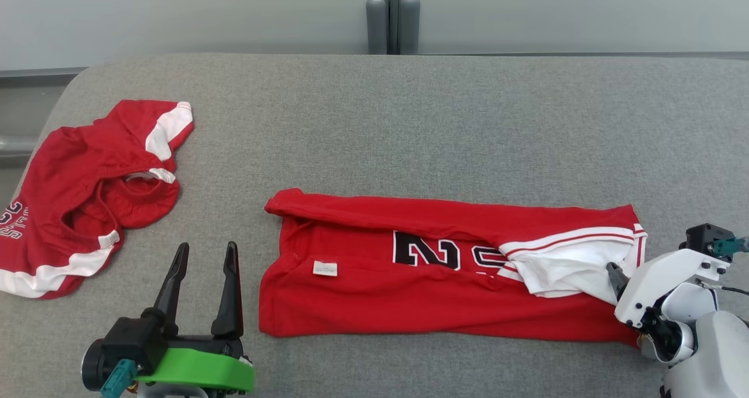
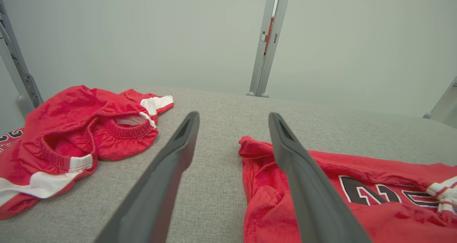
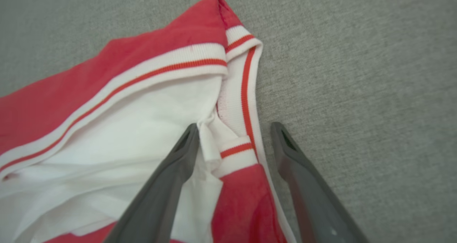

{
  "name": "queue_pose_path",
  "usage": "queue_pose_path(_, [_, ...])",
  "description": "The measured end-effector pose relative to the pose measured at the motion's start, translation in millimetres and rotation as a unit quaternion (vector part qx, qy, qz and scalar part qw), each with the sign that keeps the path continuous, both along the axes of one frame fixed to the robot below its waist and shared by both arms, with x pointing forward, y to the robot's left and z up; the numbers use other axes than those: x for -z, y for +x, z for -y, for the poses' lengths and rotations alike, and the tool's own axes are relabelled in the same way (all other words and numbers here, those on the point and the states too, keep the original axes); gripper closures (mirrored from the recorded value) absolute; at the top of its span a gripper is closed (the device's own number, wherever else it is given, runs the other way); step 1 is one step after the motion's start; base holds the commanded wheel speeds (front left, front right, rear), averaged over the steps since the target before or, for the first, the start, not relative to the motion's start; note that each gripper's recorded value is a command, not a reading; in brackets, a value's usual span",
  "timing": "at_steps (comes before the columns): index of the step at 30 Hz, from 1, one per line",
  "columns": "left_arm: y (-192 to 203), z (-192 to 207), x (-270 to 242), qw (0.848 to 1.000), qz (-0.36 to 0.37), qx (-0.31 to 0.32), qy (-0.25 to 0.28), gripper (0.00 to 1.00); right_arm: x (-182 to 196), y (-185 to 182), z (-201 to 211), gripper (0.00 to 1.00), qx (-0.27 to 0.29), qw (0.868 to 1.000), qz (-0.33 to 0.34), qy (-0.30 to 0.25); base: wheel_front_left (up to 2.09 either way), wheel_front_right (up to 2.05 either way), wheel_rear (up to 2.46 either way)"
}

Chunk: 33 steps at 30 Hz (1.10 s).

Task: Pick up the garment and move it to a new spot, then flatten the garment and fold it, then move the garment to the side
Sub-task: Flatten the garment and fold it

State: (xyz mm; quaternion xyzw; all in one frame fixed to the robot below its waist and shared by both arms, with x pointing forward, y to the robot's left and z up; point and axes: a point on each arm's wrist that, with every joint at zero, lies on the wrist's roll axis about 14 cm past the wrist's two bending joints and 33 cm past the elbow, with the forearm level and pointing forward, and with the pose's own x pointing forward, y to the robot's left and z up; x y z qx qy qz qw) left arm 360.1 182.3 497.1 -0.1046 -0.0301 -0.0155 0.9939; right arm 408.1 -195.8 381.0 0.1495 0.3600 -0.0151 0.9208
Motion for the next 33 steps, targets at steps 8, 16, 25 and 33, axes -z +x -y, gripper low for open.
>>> queue_pose_path(8, [-2, -1, 2, 1.0, -0.003, -0.002, 0.0, 0.0, 4, 4, -5, 1.0, -0.01, 1.0, -0.01, -0.005, 0.0, 0.0, 0.0])
queue_pose_path(16, [2, 1, 1, 1.0, -0.001, 0.002, 0.003, 0.0, -19, 8, 46, 1.0, 0.057, 0.997, 0.033, -0.039, 0.0, 0.0, 0.0])
queue_pose_path(25, [8, 11, 6, 1.0, -0.008, 0.017, 0.001, 0.0, -47, -23, 141, 1.0, 0.161, 0.979, 0.046, -0.118, 0.0, 0.0, 0.0])
queue_pose_path(33, [11, 15, 8, 1.0, -0.01, 0.024, 0.0, 0.0, -78, -12, 126, 1.0, 0.129, 0.978, 0.083, -0.143, 0.0, 0.0, 0.0])
